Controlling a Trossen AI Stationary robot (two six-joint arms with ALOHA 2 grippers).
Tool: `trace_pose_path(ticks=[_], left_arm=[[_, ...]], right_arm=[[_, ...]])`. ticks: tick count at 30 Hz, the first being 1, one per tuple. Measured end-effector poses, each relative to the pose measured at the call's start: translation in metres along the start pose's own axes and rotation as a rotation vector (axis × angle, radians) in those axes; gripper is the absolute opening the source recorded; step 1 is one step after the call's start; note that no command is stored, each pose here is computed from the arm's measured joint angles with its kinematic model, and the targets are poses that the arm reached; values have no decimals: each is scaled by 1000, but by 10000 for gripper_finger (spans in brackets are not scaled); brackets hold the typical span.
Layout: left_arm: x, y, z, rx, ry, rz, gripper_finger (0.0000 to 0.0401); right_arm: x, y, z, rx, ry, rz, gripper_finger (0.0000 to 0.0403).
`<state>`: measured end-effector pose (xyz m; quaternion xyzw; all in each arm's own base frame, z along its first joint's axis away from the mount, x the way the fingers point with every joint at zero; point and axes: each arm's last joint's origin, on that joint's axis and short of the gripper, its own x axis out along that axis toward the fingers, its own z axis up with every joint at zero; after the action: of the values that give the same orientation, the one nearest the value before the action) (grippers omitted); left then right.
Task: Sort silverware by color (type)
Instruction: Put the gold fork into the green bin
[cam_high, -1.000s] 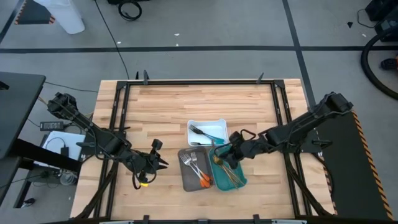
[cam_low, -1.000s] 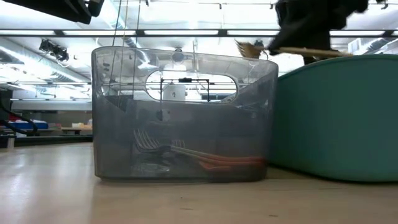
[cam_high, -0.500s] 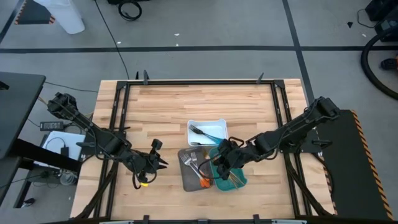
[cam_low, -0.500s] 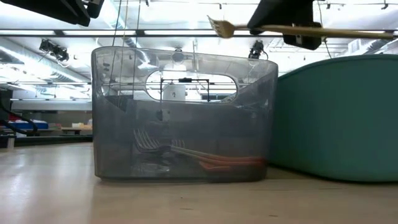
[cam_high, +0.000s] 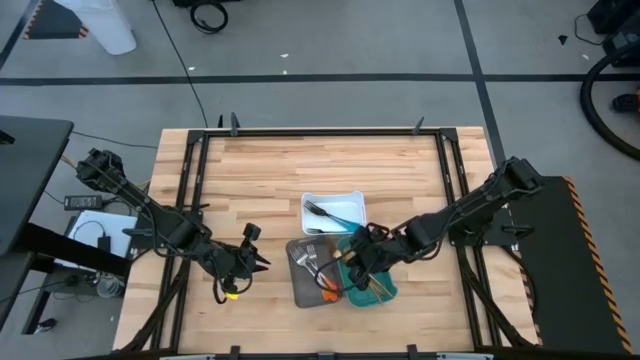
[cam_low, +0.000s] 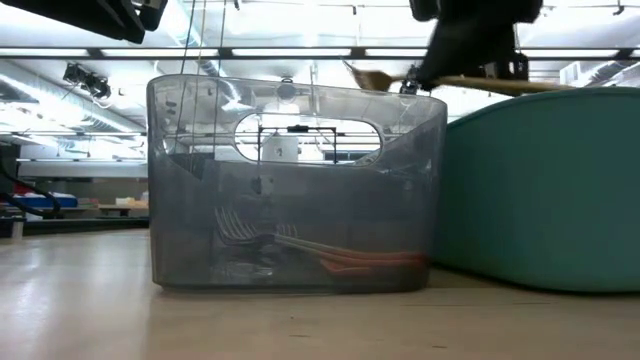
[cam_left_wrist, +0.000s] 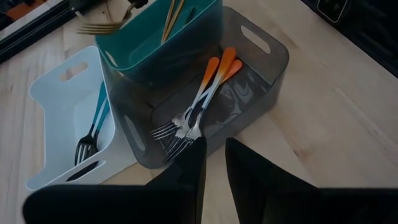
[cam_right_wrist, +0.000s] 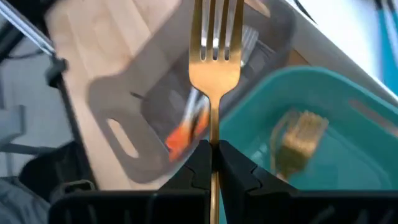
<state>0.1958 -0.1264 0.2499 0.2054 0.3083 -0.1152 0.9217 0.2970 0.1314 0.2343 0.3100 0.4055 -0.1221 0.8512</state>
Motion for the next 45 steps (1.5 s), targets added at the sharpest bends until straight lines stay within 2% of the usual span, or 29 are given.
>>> trace_pose_path(ticks=[9, 13, 19, 23, 28, 33, 40, 45], left_arm=[[0, 0, 0, -4, -1, 0, 68], [0, 0, 0, -4, -2, 1, 68], [0, 0, 0, -4, -2, 1, 68], [0, 0, 0, -4, -1, 0, 68], [0, 0, 0, 1, -4, 1, 68], [0, 0, 1, 0, -9, 1, 68], [0, 0, 1, 1, -9, 1, 68], [0, 0, 1, 3, -9, 2, 68]], right_arm=[[8, -16, -11, 50, 127, -161, 18], [7, -20, -9, 66, 166, -163, 18], [6, -21, -3, 73, 189, -143, 18], [-7, -13, 10, 63, 176, -90, 18], [-14, -12, 24, 98, 300, -26, 18], [-13, -25, 34, 192, 438, 4, 18], [-4, -41, 42, 292, 539, 7, 18], [26, -42, 35, 306, 662, 39, 18]])
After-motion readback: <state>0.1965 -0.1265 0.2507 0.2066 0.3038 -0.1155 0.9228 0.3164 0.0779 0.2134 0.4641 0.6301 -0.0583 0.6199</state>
